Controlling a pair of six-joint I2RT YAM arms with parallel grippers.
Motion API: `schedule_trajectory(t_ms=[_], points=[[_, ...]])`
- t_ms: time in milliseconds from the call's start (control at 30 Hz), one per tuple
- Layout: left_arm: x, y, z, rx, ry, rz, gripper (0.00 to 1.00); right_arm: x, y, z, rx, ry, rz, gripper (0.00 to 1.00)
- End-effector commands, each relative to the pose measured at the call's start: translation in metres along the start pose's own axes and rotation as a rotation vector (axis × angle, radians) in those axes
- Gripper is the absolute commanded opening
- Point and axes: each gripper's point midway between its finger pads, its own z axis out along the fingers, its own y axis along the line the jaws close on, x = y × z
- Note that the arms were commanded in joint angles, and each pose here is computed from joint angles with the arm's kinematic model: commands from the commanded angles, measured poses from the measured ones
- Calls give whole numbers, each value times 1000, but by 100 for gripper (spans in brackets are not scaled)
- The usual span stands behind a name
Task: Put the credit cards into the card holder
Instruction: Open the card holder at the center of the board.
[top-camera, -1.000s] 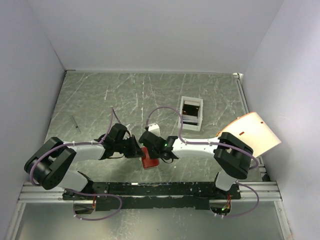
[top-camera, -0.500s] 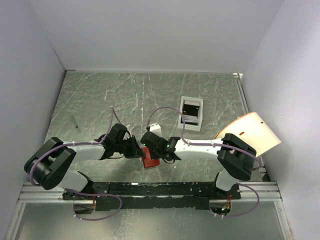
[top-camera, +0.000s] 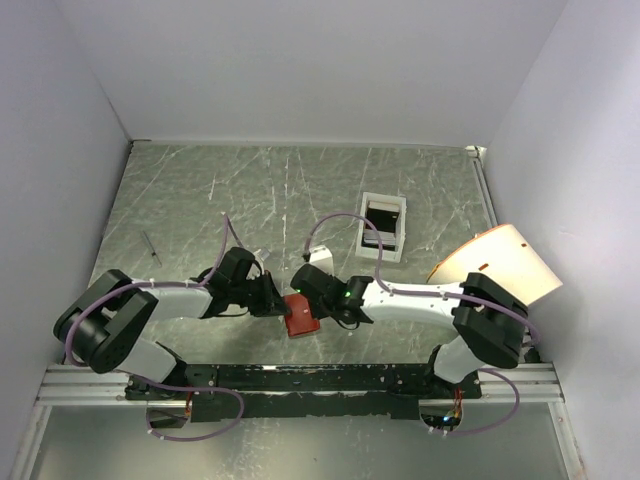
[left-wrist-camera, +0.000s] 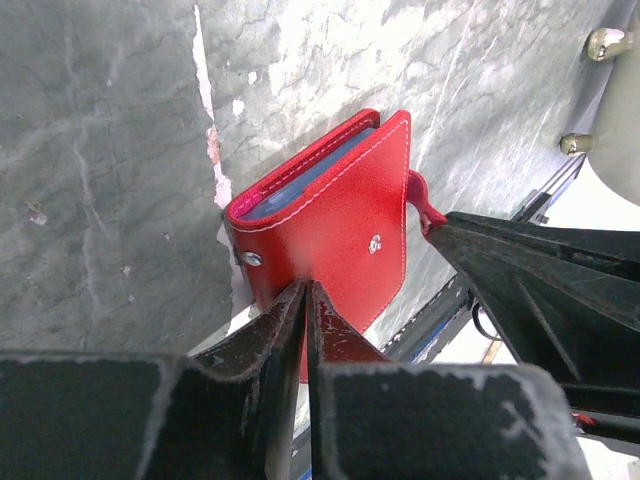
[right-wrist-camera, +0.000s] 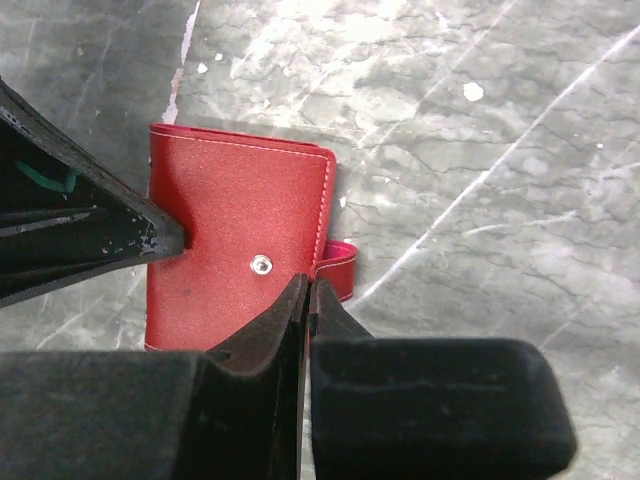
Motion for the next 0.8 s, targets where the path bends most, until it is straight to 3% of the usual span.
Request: schedule_trajectory(t_ms=[0, 233, 467, 667, 767], points=[[11, 29, 3, -102, 34, -9, 19, 0, -18, -7, 55, -21, -5, 0], [-3, -1, -5, -40, 17, 19, 30, -14, -24, -19, 58, -80, 47, 0], [-32, -23, -43, -119, -115, 84, 54, -45, 11, -53, -186, -193, 169, 0], [-46, -27, -74, -174, -209, 98, 61, -62, 32, -72, -321, -249, 243, 0], [-43, -31, -78, -146, -206, 106, 63, -61, 29, -68, -305, -250, 255, 0]])
